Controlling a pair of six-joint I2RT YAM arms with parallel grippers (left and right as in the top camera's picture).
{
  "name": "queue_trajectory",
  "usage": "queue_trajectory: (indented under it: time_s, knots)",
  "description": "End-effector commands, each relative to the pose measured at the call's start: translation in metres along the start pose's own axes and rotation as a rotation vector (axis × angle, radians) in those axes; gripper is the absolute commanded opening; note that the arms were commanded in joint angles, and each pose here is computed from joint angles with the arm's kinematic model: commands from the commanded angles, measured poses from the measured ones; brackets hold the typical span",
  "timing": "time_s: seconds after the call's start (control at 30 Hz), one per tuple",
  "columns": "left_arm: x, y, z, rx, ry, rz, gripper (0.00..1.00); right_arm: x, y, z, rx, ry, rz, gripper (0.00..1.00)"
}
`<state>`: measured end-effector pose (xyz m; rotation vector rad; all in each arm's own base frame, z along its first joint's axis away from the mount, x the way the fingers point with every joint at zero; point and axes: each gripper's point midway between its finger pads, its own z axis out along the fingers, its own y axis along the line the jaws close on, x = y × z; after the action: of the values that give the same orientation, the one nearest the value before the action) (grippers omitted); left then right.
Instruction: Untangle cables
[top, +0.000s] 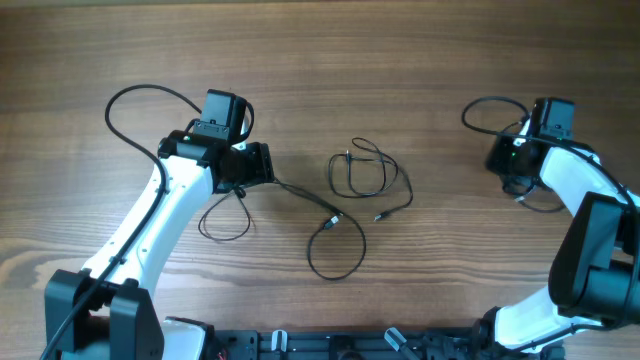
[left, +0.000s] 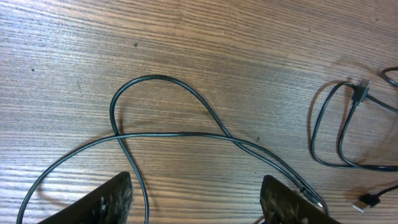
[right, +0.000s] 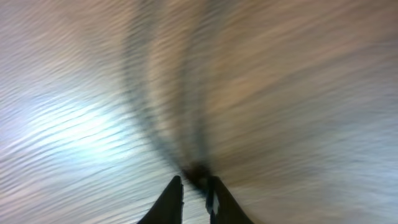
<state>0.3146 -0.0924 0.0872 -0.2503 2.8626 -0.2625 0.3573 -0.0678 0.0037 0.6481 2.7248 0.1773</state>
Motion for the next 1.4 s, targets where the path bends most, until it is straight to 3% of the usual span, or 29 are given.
queue_trajectory:
  time_s: [0.0,0.17,0.4,0.53,0.57,0.63,0.67,0.73,0.8,0.9,1.0,1.17,1.3,1.37]
  knots:
    - [0.0,-0.001,-0.001,0.011,0.002,0.005,0.69,0.002,0.067,-0.019,-0.277,0.028,-0.151,0.26]
    - [0.0,-0.001,-0.001,0.011,0.001,0.005,0.7,0.001,0.132,-0.091,-0.408,-0.097,-0.339,0.6]
    - [-0.001,-0.001,-0.001,0.013,-0.001,0.005,0.69,0.102,0.196,-0.065,-0.462,0.119,-0.707,0.64]
    - [-0.001,-0.001,-0.001,0.013,-0.001,0.005,0.69,0.116,0.211,-0.028,-0.447,0.152,-0.722,0.56]
    - [-0.001,-0.001,-0.001,0.013,-0.001,0.005,0.69,0.116,0.212,-0.021,-0.444,0.159,-0.693,0.47]
    - [-0.001,-0.002,-0.001,0.013,-0.001,0.006,0.69,0.112,0.217,-0.015,-0.45,0.159,-0.62,0.08]
    - [-0.001,-0.001,-0.001,0.013,-0.001,0.006,0.69,0.113,0.226,-0.02,-0.501,0.16,-0.616,0.04]
    - [-0.001,-0.001,-0.001,0.013,-0.001,0.006,0.69,0.104,0.252,-0.048,-0.637,0.137,-0.629,0.04]
    - [-0.001,-0.001,-0.001,0.013,-0.001,0.005,0.69,0.071,0.285,-0.101,-0.764,0.018,-0.66,0.04]
    - [0.0,-0.001,-0.001,0.012,0.002,0.005,0.69,-0.001,0.333,-0.245,-0.909,-0.346,-0.75,0.04]
    - [0.0,-0.001,-0.001,0.012,0.001,0.005,0.69,-0.014,0.345,-0.384,-1.041,-0.607,-0.828,0.04]
    - [-0.003,-0.012,-0.001,0.072,-0.003,0.009,0.72,0.005,0.334,-0.386,-1.029,-0.535,-0.829,0.04]
    - [-0.005,-0.079,-0.019,0.451,0.02,0.071,0.86,0.002,0.335,-0.388,-1.027,-0.556,-0.829,0.04]
    - [-0.004,-0.111,-0.038,0.649,0.018,0.163,0.89,0.001,0.334,-0.385,-1.016,-0.551,-0.823,0.04]
